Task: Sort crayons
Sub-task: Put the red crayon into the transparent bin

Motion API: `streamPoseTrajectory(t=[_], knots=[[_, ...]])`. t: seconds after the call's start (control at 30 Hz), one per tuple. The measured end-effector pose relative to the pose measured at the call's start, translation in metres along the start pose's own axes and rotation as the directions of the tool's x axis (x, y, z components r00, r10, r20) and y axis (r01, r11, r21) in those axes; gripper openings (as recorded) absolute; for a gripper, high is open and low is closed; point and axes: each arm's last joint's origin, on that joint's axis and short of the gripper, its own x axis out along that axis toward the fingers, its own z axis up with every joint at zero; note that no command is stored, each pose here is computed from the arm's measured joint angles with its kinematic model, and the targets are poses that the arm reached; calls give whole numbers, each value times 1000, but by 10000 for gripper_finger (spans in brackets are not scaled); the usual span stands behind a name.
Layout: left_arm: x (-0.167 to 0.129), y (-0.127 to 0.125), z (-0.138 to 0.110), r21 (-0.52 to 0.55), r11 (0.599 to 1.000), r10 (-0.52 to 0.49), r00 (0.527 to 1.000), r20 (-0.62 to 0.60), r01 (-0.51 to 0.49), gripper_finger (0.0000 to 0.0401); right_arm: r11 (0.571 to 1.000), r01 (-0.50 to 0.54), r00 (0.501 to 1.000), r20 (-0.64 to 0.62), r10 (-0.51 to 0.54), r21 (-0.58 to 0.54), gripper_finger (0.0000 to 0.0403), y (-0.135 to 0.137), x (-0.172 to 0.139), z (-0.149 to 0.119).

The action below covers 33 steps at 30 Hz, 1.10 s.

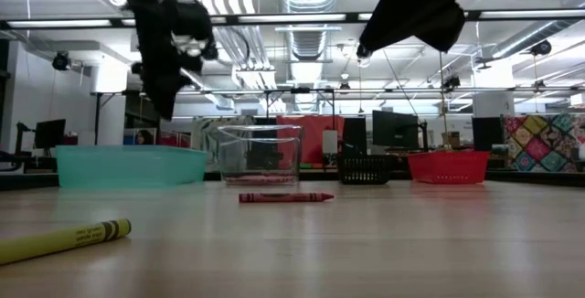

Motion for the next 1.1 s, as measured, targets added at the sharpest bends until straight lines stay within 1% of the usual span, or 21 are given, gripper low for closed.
streamPoseTrajectory(t=[0.13,0.23,0.3,0.37,0.43,0.53,0.67,0.73,0.77,0.87,0.97,1.1], knots=[[-41,-13,-20,-32,998,-48,984,172,54,90,1000,-2,1000,-17,2,21,9,-10,5,7],[-63,-28,-43,-38,991,-113,950,290,130,88,1000,7,1000,-20,-7,13,9,-18,8,13],[-74,-37,-59,-46,979,-167,915,367,198,88,1000,5,1000,-29,-5,5,9,-24,11,18],[-81,-46,-75,-45,961,-228,872,432,274,88,1000,1,999,-38,-1,0,9,-30,13,22],[-85,-55,-90,-29,933,-298,818,491,357,87,1000,0,999,-44,0,-6,9,-36,16,25],[-87,-68,-109,5,883,-385,718,580,470,87,1000,-5,998,-55,4,-6,9,-45,19,31],[-87,-85,-127,59,815,-462,585,666,577,87,1000,-7,998,-62,6,-16,9,-56,22,38],[-87,-93,-134,87,780,-489,517,703,619,87,1000,2,998,-60,-3,-22,9,-61,23,40],[-87,-96,-137,102,768,-499,490,715,632,87,1000,3,998,-61,-5,-24,9,-64,24,42],[-88,-104,-142,133,739,-513,424,746,661,87,999,-9,997,-72,7,-32,9,-71,27,46],[-90,-108,-144,173,725,-524,372,766,667,87,999,-26,996,-85,23,-36,9,-80,33,49],[-92,-109,-142,199,733,-521,350,778,650,87,996,-35,994,-105,27,-77,9,-90,45,57]])
